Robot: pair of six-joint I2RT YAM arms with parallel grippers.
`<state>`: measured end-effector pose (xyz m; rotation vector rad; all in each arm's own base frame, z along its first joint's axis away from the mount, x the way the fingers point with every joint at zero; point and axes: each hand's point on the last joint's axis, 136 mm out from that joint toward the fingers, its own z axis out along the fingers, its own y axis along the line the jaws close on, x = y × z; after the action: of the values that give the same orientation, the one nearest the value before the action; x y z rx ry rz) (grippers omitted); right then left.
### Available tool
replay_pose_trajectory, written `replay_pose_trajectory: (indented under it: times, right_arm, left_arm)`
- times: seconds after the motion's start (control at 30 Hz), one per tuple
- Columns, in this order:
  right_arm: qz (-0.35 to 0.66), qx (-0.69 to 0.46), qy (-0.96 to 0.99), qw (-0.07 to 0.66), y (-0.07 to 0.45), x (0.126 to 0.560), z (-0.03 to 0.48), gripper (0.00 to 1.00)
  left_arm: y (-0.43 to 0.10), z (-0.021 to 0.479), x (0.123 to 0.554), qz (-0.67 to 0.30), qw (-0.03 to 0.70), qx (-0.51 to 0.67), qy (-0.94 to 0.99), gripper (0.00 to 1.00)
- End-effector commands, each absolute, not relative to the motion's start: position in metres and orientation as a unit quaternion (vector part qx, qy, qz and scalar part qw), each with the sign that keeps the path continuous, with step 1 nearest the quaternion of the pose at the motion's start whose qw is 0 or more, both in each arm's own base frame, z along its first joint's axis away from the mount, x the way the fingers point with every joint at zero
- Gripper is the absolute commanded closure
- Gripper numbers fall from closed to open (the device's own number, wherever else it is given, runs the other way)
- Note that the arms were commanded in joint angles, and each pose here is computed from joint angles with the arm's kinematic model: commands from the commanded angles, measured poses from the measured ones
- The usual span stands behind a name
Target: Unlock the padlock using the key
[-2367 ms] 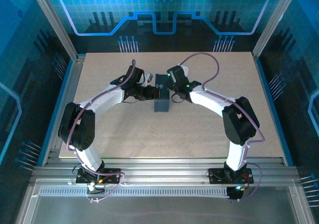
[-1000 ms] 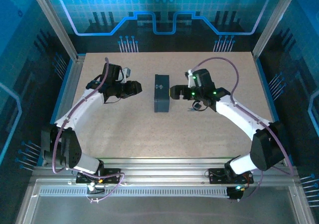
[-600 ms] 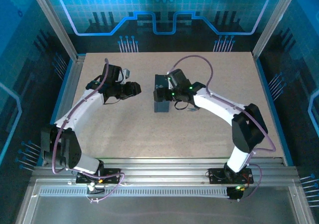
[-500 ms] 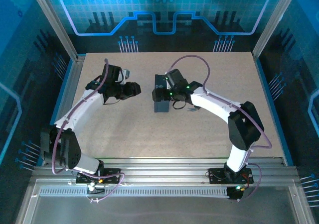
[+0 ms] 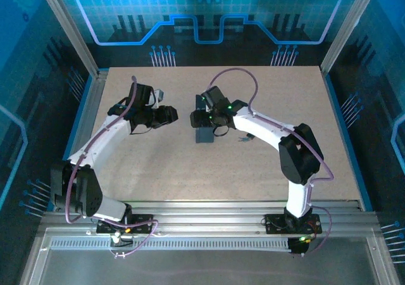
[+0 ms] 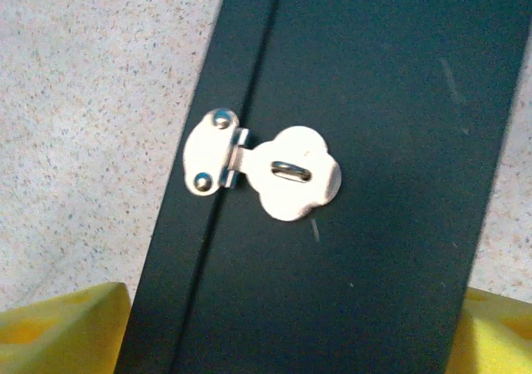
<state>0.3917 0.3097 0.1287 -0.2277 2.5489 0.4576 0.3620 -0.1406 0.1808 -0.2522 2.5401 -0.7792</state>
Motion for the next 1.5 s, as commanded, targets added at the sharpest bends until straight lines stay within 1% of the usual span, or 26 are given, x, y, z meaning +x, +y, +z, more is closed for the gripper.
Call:
replay_pose_trajectory:
  times: [0.0, 0.1, 0.17, 0.3, 0.4, 0.47, 0.53, 0.63, 0.73, 0.87, 0.97, 1.13, 1.2, 1.27, 1.3, 1.47]
  right_arm:
    - [0.185, -0.077, 0.949, 0.245, 0.312, 0.384, 0.117, 0.19]
    - [0.235, -0.059, 0.939, 0.242, 0.315, 0.382, 0.118, 0.22]
    - [0.295, -0.042, 0.926, 0.233, 0.320, 0.380, 0.118, 0.23]
    - [0.446, 0.025, 0.876, 0.183, 0.334, 0.378, 0.111, 0.22]
    - [0.491, 0.061, 0.855, 0.156, 0.339, 0.380, 0.094, 0.21]
    - [0.487, 0.068, 0.859, 0.142, 0.340, 0.379, 0.081, 0.19]
    - [0.464, 0.059, 0.872, 0.144, 0.336, 0.379, 0.074, 0.14]
    - [0.405, 0.024, 0.902, 0.151, 0.324, 0.375, 0.067, 0.09]
    - [0.365, -0.001, 0.917, 0.157, 0.313, 0.373, 0.060, 0.06]
    - [0.367, -0.007, 0.918, 0.148, 0.315, 0.372, 0.053, 0.06]
    - [0.377, -0.015, 0.915, 0.141, 0.326, 0.371, 0.053, 0.05]
    - [0.428, -0.054, 0.892, 0.138, 0.363, 0.367, 0.075, 0.06]
    - [0.450, -0.059, 0.880, 0.141, 0.367, 0.368, 0.086, 0.06]
    - [0.456, -0.053, 0.876, 0.150, 0.359, 0.371, 0.093, 0.04]
    - [0.454, -0.046, 0.876, 0.157, 0.349, 0.374, 0.096, 0.00]
    - [0.406, -0.023, 0.895, 0.182, 0.284, 0.373, 0.094, 0.00]
  left_arm:
    - [-0.133, 0.183, 0.355, -0.278, 0.236, -0.098, 0.926, 0.54]
    - [-0.130, 0.181, 0.353, -0.273, 0.235, -0.099, 0.928, 0.54]
    - [-0.130, 0.180, 0.352, -0.272, 0.233, -0.100, 0.928, 0.55]
    - [-0.131, 0.182, 0.351, -0.276, 0.234, -0.099, 0.927, 0.55]
    - [-0.131, 0.180, 0.353, -0.273, 0.231, -0.105, 0.928, 0.55]
    - [-0.130, 0.179, 0.353, -0.272, 0.229, -0.108, 0.928, 0.55]
    - [-0.130, 0.179, 0.352, -0.270, 0.229, -0.109, 0.929, 0.55]
    - [-0.128, 0.181, 0.353, -0.265, 0.232, -0.107, 0.930, 0.55]
    - [-0.128, 0.184, 0.355, -0.267, 0.237, -0.107, 0.928, 0.55]
    - [-0.130, 0.183, 0.357, -0.272, 0.236, -0.111, 0.926, 0.55]
    - [-0.130, 0.181, 0.357, -0.271, 0.233, -0.113, 0.927, 0.55]
    - [-0.122, 0.175, 0.356, -0.245, 0.234, -0.117, 0.934, 0.56]
    - [-0.115, 0.171, 0.357, -0.227, 0.238, -0.120, 0.937, 0.55]
    - [-0.114, 0.170, 0.358, -0.220, 0.240, -0.118, 0.938, 0.55]
    - [-0.113, 0.169, 0.359, -0.218, 0.240, -0.118, 0.939, 0.55]
    - [-0.106, 0.167, 0.364, -0.201, 0.252, -0.123, 0.939, 0.52]
